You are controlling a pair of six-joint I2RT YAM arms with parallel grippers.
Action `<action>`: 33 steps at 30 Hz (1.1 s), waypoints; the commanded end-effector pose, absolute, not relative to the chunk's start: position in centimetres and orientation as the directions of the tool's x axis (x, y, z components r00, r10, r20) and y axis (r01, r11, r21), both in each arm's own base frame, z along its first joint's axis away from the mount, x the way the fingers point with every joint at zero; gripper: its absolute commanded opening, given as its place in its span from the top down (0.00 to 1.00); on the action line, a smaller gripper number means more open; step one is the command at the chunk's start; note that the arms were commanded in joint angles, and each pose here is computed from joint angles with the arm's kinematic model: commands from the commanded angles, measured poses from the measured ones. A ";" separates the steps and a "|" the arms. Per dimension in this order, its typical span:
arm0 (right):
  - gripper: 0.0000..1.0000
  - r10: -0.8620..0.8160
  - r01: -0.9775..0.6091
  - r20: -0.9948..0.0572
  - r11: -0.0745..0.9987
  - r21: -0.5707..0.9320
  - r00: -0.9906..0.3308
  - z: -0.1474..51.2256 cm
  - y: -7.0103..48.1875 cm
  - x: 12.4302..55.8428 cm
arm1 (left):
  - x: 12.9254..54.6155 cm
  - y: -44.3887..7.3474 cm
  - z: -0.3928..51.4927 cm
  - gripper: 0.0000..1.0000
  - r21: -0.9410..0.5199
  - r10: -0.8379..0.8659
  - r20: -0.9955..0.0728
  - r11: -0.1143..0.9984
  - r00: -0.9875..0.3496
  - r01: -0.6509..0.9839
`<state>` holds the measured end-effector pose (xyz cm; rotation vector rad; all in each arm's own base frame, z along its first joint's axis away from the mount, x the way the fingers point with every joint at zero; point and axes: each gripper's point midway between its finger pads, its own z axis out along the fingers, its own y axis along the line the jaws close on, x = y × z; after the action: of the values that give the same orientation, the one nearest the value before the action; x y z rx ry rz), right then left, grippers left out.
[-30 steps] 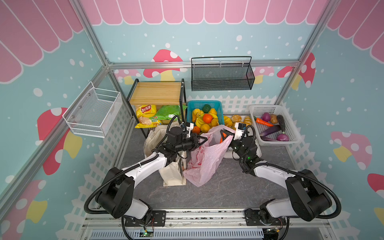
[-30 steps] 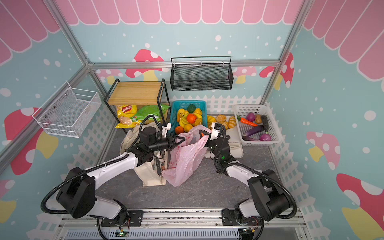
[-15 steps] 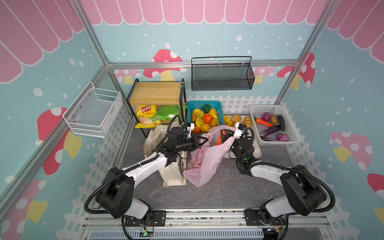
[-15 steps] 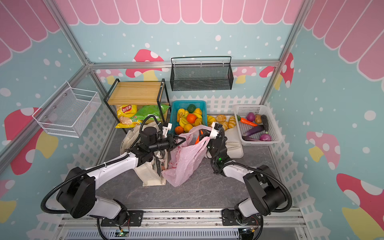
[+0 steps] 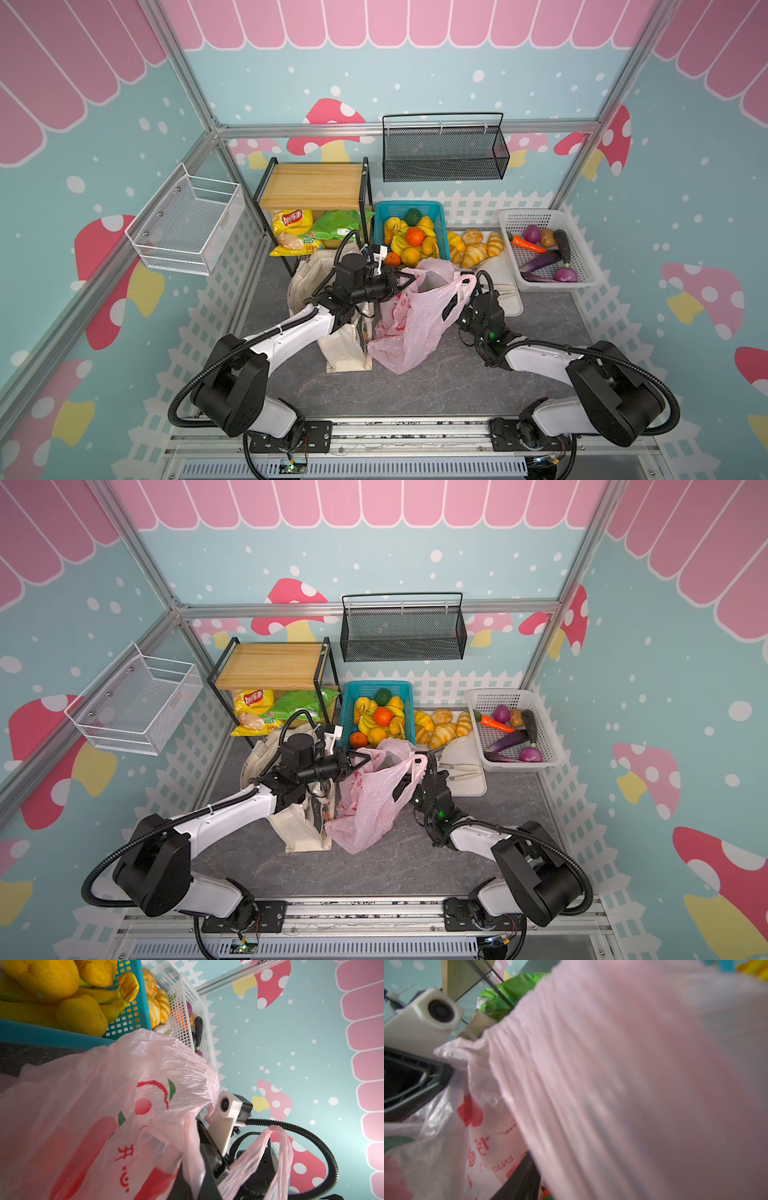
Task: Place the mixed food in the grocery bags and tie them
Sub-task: 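Lower the carrot into the pink bag and open the right gripper, then move the right gripper back to the white vegetable basket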
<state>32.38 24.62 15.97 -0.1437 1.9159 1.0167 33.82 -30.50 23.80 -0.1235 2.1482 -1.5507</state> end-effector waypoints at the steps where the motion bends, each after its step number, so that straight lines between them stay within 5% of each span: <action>1: 0.41 0.162 -0.577 -0.764 0.564 0.591 -0.624 16.6 27.2 30.5 | 34.2 -30.3 24.4 1.00 -0.907 -0.359 -0.350 0.360 -0.865 0.217; 8: 0.31 0.011 -0.578 -0.822 0.705 0.410 -0.569 17.5 23.7 30.3 | 34.4 -29.7 24.6 1.00 -0.906 -0.375 -0.351 0.366 -0.858 0.211; 22: 0.31 0.037 -0.310 -0.797 0.910 0.276 -0.603 18.0 12.1 30.7 | 35.4 -28.0 24.6 1.00 -0.911 -0.436 -0.346 0.369 -0.831 0.185; 33: 0.24 0.239 0.039 -0.869 0.968 0.247 -0.434 23.2 0.5 39.4 | 35.2 -28.2 25.1 1.00 -0.925 -0.438 -0.325 0.334 -0.838 0.184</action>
<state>36.66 3.16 21.29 0.1355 2.0929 0.2939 35.34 -28.64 24.02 -0.2061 2.1135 -1.5106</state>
